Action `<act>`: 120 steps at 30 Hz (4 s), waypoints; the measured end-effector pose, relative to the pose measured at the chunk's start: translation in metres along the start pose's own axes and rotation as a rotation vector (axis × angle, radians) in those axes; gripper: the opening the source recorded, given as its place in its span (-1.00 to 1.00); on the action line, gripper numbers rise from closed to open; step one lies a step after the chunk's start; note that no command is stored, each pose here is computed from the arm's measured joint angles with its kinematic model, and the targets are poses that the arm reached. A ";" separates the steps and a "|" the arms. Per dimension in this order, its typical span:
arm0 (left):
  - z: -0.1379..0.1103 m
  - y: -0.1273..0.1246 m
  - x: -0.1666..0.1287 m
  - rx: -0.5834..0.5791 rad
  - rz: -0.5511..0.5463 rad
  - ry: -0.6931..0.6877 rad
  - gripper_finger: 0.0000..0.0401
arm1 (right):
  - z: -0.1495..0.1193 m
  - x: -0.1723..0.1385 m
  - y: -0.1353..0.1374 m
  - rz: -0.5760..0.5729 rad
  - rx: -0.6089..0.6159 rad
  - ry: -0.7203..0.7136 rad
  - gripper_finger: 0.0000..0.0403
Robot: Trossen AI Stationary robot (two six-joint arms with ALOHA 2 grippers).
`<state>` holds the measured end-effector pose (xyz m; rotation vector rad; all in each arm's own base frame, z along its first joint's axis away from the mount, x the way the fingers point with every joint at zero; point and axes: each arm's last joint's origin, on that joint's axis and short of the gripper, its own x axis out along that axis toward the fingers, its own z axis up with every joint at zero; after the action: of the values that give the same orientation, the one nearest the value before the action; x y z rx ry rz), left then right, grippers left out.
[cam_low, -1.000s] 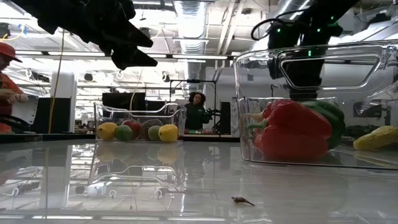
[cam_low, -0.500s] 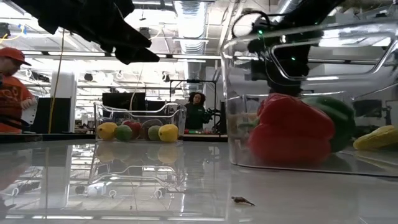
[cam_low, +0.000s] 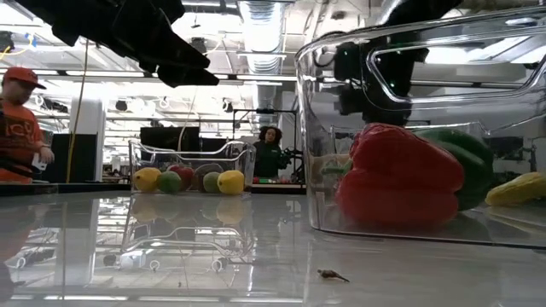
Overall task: Sort produce into baskets
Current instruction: Put the red chili pepper into the bottom transparent bin, then put the carrot into the bottom transparent bin
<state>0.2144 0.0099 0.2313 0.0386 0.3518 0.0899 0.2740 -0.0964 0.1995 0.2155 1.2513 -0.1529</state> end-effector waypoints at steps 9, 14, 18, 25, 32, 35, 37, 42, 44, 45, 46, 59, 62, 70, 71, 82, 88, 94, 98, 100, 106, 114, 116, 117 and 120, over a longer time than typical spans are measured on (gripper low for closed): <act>-0.001 0.000 0.000 0.008 -0.006 0.012 0.80 | -0.031 0.018 0.002 0.020 0.013 -0.039 0.44; -0.001 0.000 0.000 0.010 -0.002 0.015 0.80 | -0.049 0.031 0.005 0.022 0.028 -0.052 0.44; -0.001 0.000 0.000 0.033 -0.001 0.014 0.80 | -0.060 0.042 0.005 0.005 0.058 -0.069 0.43; -0.001 0.000 0.000 0.040 0.008 0.010 0.80 | -0.063 0.045 0.009 -0.072 0.056 -0.063 0.24; -0.001 0.000 0.000 0.033 0.008 0.010 0.80 | -0.063 0.045 0.007 -0.084 0.050 -0.059 -0.19; -0.001 0.000 0.000 0.033 0.008 0.009 0.80 | -0.063 0.042 0.006 -0.085 0.056 -0.029 -0.19; 0.001 0.000 -0.001 0.036 -0.003 0.005 0.80 | -0.060 0.035 0.006 -0.097 0.059 0.027 -0.19; 0.021 0.001 -0.006 0.036 -0.009 -0.069 0.80 | -0.037 -0.010 0.009 -0.163 0.062 0.001 -0.06; 0.025 0.001 -0.008 0.035 -0.010 -0.082 0.80 | -0.029 -0.031 0.016 -0.172 0.061 -0.026 -0.05; 0.027 0.001 -0.009 0.031 -0.016 -0.086 0.80 | -0.027 -0.041 0.022 -0.165 0.053 -0.046 -0.05; 0.030 0.001 -0.009 0.026 -0.024 -0.098 0.80 | -0.025 -0.052 0.029 -0.156 0.045 -0.069 -0.07; 0.031 0.000 -0.005 -0.098 -0.034 -0.131 0.80 | -0.040 -0.076 0.141 0.040 0.034 -0.188 0.24; 0.031 0.001 -0.005 -0.119 -0.026 -0.131 0.80 | -0.043 -0.067 0.147 0.025 0.051 -0.125 0.38; 0.023 -0.003 -0.004 -0.196 -0.044 -0.048 0.80 | -0.080 -0.093 0.158 -0.117 0.125 0.187 0.44; 0.022 -0.004 -0.004 -0.189 -0.045 -0.037 0.80 | -0.084 -0.093 0.162 -0.109 0.107 0.209 0.44; 0.017 -0.010 -0.005 -0.170 -0.062 0.015 0.80 | -0.138 -0.041 0.213 -0.146 -0.031 0.353 0.44; 0.016 -0.009 -0.005 -0.167 -0.036 0.031 0.80 | -0.154 -0.010 0.222 -0.213 -0.117 0.429 0.44; 0.016 -0.009 -0.005 -0.155 -0.029 0.032 0.80 | -0.158 0.009 0.223 -0.235 -0.181 0.511 0.44; 0.014 -0.009 -0.005 -0.150 -0.024 0.052 0.80 | -0.156 0.011 0.224 -0.212 -0.169 0.511 0.44; 0.013 -0.009 -0.005 -0.149 -0.014 0.061 0.80 | -0.157 0.013 0.223 -0.209 -0.168 0.509 0.44; 0.011 -0.009 -0.005 -0.152 -0.008 0.080 0.80 | -0.159 0.018 0.218 -0.219 -0.133 0.511 0.44; 0.011 -0.009 -0.005 -0.153 -0.008 0.078 0.80 | -0.166 0.025 0.211 -0.240 -0.108 0.519 0.17; 0.011 -0.009 -0.005 -0.154 -0.008 0.080 0.80 | -0.168 0.026 0.209 -0.243 -0.107 0.522 0.03; 0.011 -0.009 -0.005 -0.154 -0.008 0.080 0.80 | -0.168 0.027 0.209 -0.245 -0.107 0.523 -0.06; 0.011 -0.009 -0.005 -0.154 -0.008 0.079 0.80 | -0.168 0.023 0.208 -0.248 -0.106 0.525 -0.28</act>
<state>0.2142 0.0005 0.2427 -0.1193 0.4228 0.1106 0.1749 0.1467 0.1438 0.0032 1.8038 -0.2536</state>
